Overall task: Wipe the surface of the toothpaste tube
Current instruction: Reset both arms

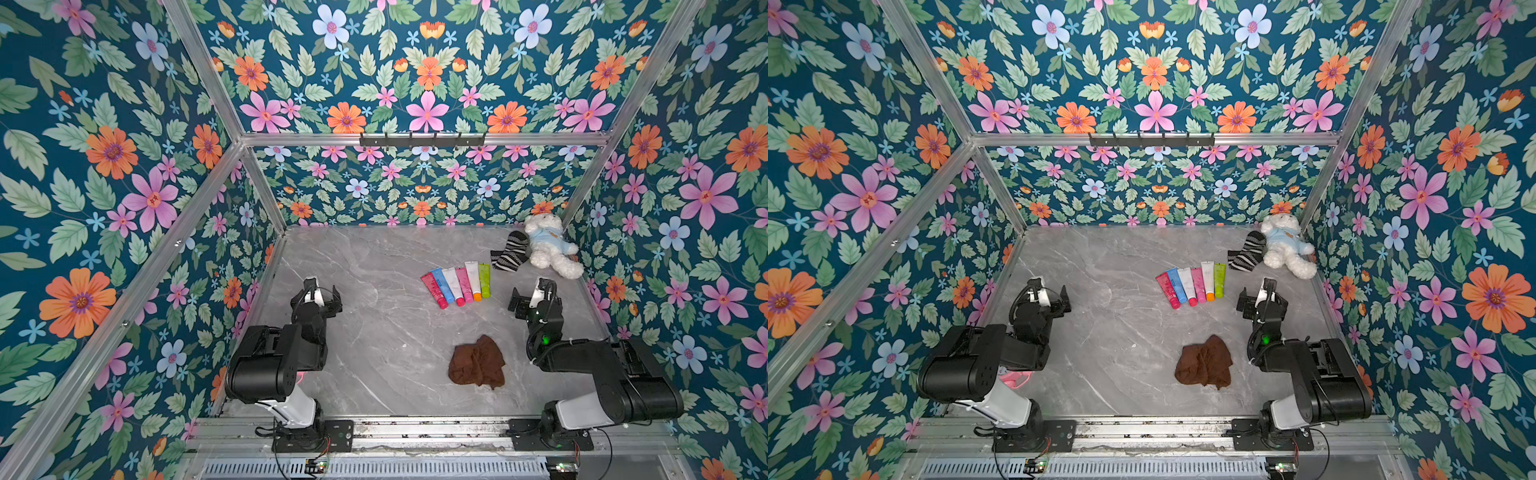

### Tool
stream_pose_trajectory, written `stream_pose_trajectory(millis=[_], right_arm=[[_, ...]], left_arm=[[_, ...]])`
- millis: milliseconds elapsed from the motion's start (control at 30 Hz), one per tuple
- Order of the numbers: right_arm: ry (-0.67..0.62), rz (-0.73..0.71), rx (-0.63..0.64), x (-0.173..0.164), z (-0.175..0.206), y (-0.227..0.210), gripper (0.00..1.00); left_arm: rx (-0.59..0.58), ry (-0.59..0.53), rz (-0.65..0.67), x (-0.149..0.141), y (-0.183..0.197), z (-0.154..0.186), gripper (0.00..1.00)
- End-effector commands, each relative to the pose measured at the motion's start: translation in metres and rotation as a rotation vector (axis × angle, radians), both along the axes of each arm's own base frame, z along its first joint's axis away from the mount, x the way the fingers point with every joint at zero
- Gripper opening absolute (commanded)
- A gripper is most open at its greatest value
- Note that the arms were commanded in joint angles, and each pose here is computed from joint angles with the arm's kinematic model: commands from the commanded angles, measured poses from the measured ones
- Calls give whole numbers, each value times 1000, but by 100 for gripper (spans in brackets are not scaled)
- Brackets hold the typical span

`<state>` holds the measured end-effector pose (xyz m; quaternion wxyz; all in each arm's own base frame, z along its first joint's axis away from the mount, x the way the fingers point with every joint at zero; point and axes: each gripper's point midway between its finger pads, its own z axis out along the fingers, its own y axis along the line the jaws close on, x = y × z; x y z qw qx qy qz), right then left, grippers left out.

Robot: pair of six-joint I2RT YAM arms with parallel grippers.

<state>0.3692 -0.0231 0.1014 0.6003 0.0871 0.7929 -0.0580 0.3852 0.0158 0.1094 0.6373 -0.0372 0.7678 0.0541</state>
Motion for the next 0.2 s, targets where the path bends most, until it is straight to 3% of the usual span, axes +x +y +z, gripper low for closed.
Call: stream_pose_trajectory(millis=[0,167], right_arm=[[-13,-8,-3,2,4,-1,99],[-14,-6,-1,3,5,-1,99]], left_arm=[[7,1,-54,2,-9,1,99],[7,-1,-51,2,-8,1,99]])
